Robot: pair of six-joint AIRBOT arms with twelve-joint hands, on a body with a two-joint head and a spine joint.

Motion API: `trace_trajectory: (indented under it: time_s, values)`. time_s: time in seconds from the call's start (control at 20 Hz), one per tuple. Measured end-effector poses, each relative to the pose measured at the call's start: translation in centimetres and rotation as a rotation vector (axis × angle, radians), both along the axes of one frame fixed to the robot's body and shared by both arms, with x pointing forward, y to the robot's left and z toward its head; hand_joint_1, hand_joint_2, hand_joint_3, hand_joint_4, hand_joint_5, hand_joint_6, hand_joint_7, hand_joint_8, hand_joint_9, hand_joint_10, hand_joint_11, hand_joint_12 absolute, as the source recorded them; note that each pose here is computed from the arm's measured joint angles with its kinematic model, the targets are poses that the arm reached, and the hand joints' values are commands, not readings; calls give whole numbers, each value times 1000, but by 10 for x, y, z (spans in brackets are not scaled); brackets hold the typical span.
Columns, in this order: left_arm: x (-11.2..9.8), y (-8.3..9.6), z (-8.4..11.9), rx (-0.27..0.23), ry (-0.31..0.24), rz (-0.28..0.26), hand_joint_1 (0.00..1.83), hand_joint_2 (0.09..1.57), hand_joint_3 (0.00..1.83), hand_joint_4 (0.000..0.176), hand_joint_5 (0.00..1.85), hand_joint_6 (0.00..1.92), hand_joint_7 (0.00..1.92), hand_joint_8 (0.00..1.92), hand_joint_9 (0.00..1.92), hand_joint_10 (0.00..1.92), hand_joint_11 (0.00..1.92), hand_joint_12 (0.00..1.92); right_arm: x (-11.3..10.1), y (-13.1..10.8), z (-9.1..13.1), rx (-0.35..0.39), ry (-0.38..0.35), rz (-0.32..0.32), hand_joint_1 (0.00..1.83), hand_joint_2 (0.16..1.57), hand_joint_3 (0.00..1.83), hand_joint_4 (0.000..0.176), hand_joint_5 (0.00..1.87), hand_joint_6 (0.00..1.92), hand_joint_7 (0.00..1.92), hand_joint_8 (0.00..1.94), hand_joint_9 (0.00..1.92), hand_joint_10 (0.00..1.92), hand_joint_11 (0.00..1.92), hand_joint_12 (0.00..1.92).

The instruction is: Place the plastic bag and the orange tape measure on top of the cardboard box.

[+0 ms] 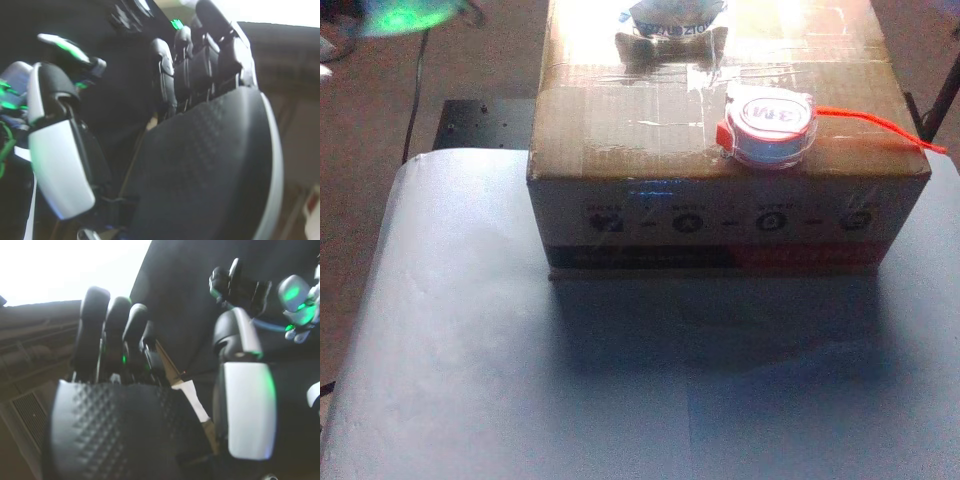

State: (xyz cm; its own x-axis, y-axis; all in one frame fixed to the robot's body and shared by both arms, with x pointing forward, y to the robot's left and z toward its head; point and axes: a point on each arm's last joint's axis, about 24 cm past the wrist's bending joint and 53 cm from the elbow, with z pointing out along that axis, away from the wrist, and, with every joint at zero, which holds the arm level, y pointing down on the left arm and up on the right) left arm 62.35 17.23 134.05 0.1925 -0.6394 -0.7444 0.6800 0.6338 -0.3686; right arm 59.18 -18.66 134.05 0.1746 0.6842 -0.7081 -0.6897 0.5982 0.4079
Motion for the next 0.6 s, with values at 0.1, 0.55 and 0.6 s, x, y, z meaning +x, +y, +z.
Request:
trace_trajectory:
  time_s: [0.1,0.55,0.6]
  values:
    - [-13,9,3,-11,-36,8,854,1137,15,57,387,50,377,10,205,320,0,1238,-2,-22,0,25,-3,-56,751,1300,51,0,0,392,61,374,0,815,0,1338]
    - [-46,70,15,-140,-139,109,361,1311,0,95,258,30,247,5,320,66,0,1078,-20,-53,17,134,-82,-93,435,1108,0,58,27,12,301,69,47,894,0,1239]
    - [-50,71,17,-148,-149,106,361,1311,0,95,258,30,247,5,320,66,0,1078,-20,-55,15,146,-72,-87,435,1108,0,58,27,12,301,69,47,894,0,1239]
